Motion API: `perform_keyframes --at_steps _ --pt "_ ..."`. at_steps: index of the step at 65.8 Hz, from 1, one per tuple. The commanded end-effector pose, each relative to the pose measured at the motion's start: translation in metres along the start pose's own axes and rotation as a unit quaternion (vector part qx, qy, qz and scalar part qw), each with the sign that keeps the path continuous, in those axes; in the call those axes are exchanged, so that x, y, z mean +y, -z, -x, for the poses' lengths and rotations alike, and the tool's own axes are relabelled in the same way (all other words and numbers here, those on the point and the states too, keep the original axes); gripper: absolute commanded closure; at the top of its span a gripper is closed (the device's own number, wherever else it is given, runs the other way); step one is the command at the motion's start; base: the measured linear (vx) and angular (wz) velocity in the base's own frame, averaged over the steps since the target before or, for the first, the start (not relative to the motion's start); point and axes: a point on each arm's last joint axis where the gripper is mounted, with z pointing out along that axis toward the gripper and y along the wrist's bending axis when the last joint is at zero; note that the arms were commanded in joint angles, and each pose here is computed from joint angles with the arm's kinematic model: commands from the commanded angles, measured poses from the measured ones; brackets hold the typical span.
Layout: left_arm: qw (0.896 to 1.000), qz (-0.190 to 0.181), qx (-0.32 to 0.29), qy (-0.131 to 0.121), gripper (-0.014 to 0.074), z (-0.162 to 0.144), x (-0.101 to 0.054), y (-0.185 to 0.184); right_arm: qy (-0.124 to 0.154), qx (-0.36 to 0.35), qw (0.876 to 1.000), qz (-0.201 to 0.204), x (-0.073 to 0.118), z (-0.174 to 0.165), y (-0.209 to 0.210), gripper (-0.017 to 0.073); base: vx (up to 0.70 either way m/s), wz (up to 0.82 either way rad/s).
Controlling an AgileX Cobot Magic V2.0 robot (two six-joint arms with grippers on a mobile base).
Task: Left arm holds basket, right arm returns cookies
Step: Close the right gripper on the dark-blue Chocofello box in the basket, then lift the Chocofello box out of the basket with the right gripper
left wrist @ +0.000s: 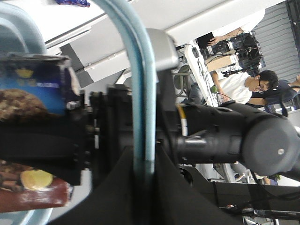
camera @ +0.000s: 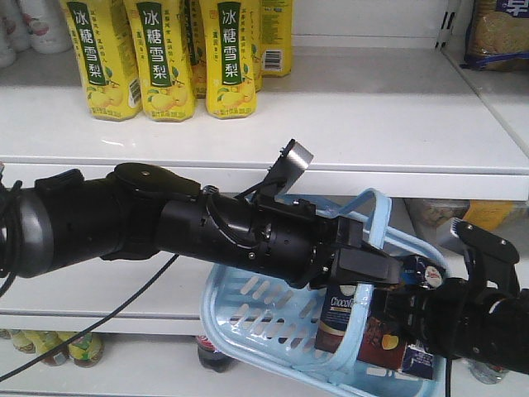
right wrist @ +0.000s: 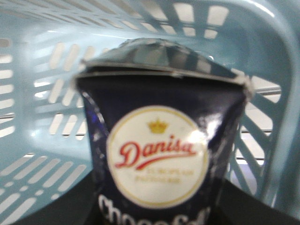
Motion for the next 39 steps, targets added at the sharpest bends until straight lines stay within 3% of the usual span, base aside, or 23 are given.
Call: perform_keyframes --at_steps 1,21,39 --pt "0.997 -0.043 -0.067 -0.018 0.0600 0.019 -0.035 0.016 0.010 -0.038 0.999 0.020 0.008 0.010 0.016 0.0328 0.00 0.00" --pt "0.997 -0.043 -0.067 -0.018 0.0600 0.019 -0.035 0.016 0.054 -0.024 0.998 0.034 0.012 -0.001 0.042 0.0328 0.00 0.00" --pt "0.997 -0.043 -0.067 -0.018 0.0600 0.019 -0.035 0.016 0.082 -0.057 0.995 0.014 0.007 -0.010 0.078 0.0328 0.00 0.00"
